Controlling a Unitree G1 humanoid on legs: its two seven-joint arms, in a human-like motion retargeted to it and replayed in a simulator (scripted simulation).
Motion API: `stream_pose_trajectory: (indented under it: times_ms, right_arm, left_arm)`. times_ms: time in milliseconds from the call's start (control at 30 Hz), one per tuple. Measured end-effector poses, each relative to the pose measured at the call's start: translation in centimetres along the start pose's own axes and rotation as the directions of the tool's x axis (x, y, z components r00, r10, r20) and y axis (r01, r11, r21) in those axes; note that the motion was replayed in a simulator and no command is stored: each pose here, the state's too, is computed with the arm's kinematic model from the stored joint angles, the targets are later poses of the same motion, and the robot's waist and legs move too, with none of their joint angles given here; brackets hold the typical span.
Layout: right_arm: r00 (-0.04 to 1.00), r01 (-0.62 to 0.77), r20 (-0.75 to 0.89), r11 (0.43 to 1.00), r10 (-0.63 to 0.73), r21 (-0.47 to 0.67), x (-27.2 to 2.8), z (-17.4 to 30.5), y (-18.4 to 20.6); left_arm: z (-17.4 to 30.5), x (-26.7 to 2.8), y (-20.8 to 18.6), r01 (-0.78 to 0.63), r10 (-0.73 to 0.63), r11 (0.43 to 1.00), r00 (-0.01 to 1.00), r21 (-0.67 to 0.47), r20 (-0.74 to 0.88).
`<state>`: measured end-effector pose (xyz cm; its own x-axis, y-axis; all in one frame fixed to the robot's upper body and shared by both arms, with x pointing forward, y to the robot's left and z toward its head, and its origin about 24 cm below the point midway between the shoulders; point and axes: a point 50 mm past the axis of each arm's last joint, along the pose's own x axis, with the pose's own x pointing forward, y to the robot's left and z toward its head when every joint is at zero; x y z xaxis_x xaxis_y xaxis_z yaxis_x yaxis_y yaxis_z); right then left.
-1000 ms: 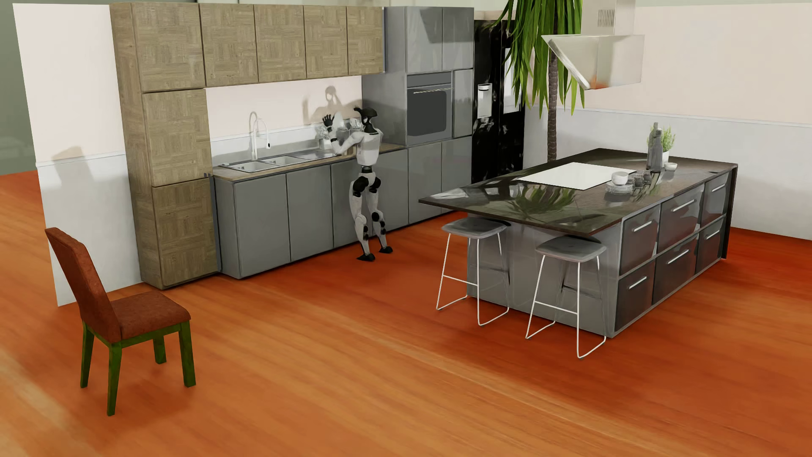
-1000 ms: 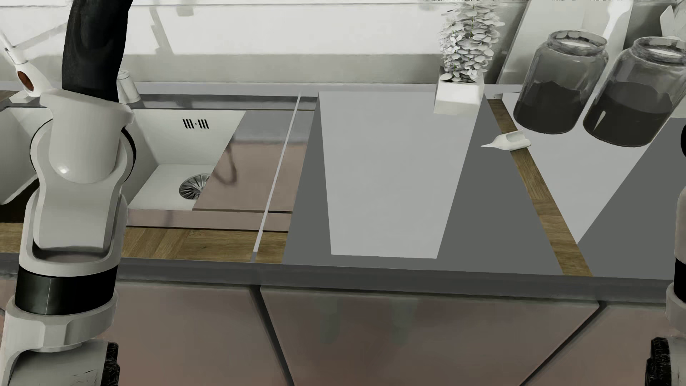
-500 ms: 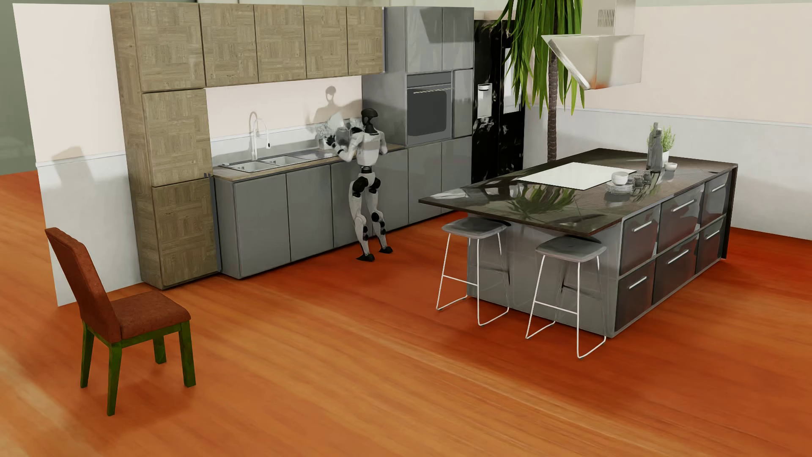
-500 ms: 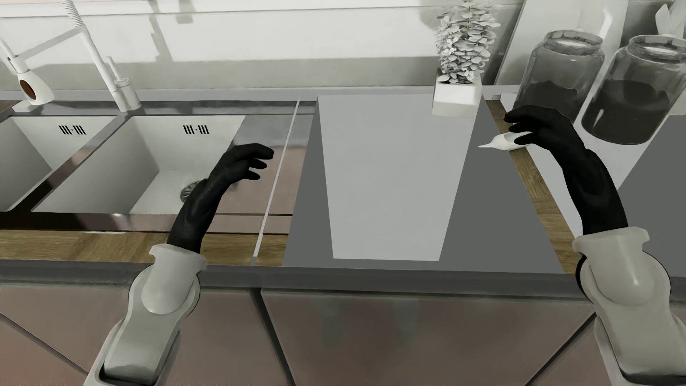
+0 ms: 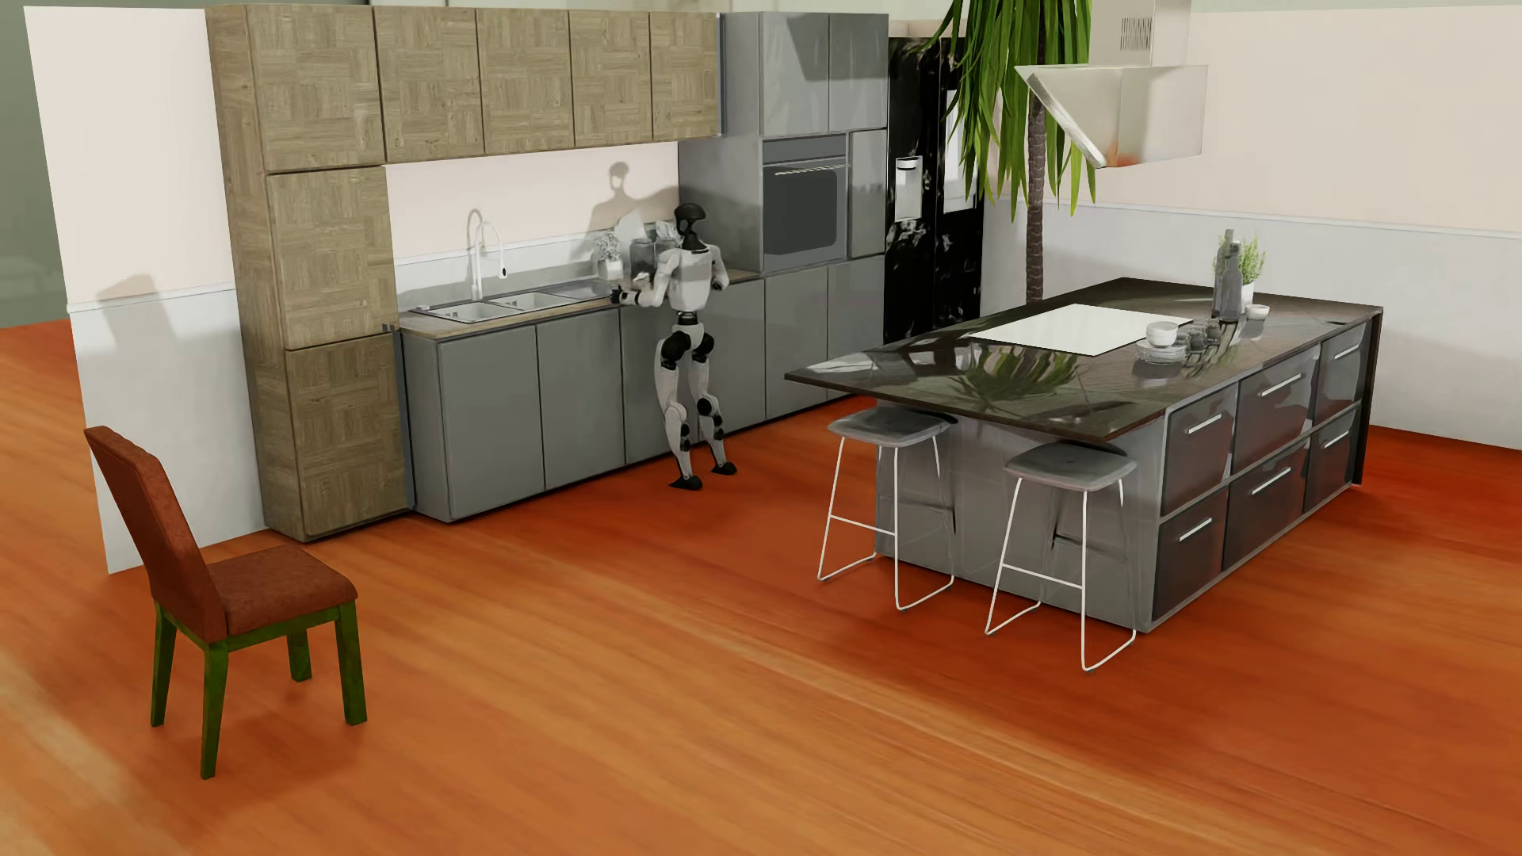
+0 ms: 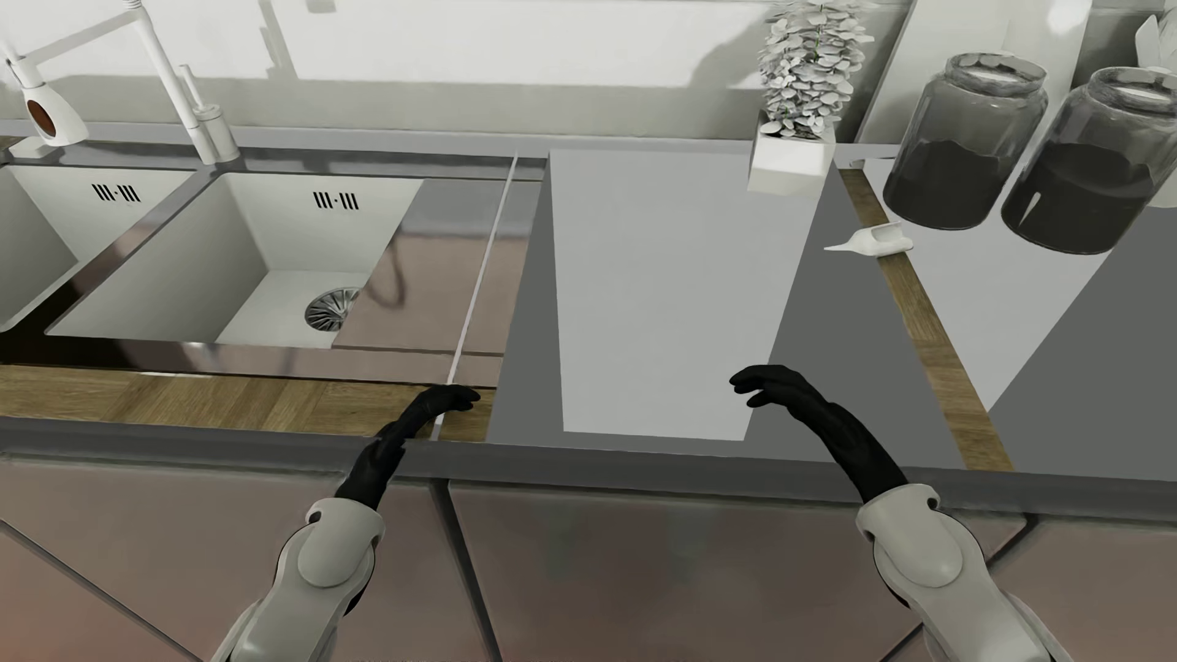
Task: Remain stationary
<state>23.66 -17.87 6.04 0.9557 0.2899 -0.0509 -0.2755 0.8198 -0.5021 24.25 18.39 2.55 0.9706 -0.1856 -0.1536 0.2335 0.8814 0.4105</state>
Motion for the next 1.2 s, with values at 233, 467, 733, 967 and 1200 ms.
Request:
stream_pose_trajectory:
  times_ms: [233,467,733,967,1200]
  right_arm:
    - [0.988,-0.011,-0.153,0.999,0.019,0.053,0.3,-3.6,1.5]
    - [0.927,-0.165,-0.329,0.983,0.181,0.076,-0.1,-7.7,5.8]
    - [0.875,-0.251,-0.408,0.965,0.262,0.079,-0.2,-9.4,8.0]
    - [0.869,-0.193,-0.438,0.972,0.231,0.131,-1.2,-10.1,8.1]
    - [0.874,-0.164,-0.439,0.977,0.209,0.139,-1.4,-10.1,7.6]
  left_arm:
    - [-5.4,-1.0,-3.7,0.156,-0.150,0.988,0.961,0.010,-0.232]
    - [-7.4,-1.0,-6.7,0.283,-0.261,0.959,0.908,0.019,-0.328]
    - [-9.5,-1.4,-8.7,0.361,-0.317,0.933,0.845,0.020,-0.431]
    - [-10.5,-2.5,-9.2,0.285,-0.285,0.956,0.835,-0.074,-0.470]
    - [-10.2,-2.6,-9.1,0.273,-0.280,0.958,0.846,-0.083,-0.454]
